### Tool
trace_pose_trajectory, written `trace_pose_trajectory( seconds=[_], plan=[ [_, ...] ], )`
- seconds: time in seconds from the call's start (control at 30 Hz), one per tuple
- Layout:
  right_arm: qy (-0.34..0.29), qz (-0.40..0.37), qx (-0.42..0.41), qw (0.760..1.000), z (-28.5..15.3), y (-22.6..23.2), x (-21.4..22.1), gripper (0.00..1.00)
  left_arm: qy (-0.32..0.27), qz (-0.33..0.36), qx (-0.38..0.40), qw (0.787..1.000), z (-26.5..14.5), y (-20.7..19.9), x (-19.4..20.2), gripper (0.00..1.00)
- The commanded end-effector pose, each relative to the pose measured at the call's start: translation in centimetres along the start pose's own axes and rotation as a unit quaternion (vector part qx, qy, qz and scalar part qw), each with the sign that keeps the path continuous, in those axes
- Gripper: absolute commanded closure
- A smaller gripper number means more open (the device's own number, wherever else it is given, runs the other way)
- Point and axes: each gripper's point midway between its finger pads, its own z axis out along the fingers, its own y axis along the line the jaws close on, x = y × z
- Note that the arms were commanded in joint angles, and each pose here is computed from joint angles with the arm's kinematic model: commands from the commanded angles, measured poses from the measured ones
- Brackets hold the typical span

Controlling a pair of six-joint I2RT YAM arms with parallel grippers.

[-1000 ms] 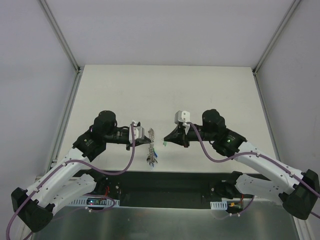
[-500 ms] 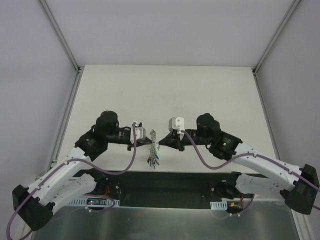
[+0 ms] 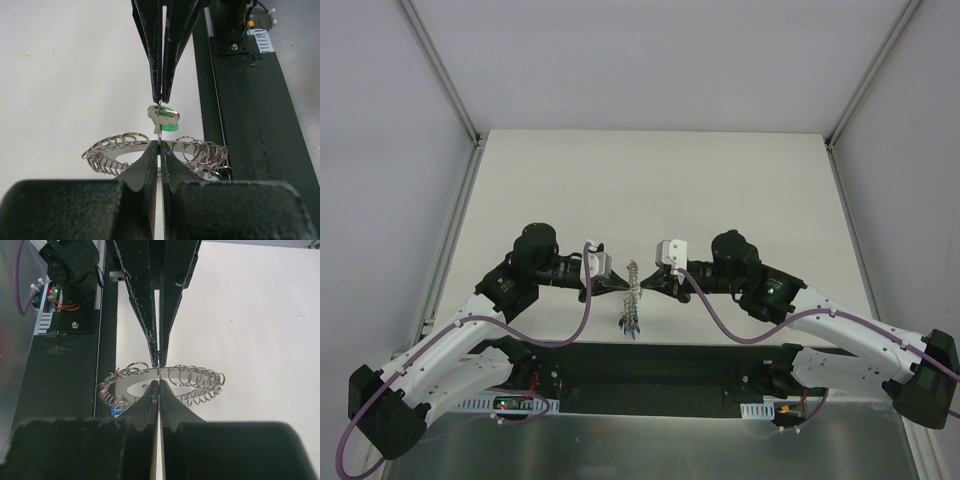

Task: Put the keys on the keyring

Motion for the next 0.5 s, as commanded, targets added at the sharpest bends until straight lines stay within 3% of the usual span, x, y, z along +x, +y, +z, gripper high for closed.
trace_pose_trajectory(
  seconds=[0.0, 0.47],
  plan=[
    [-0.01, -0.018, -0.01, 1.0, -0.28, 0.34, -0.99, 0.99, -0.042, 0.036, 0.014, 0.998, 0.19, -0.17, -2.4, 1.0],
    [-0.02, -0.021, 0.006, 1.0, -0.33, 0.09, -1.32, 0.99, -0.043, 0.033, 0.012, 0.998, 0.22, -0.09, -2.4, 1.0]
  ],
)
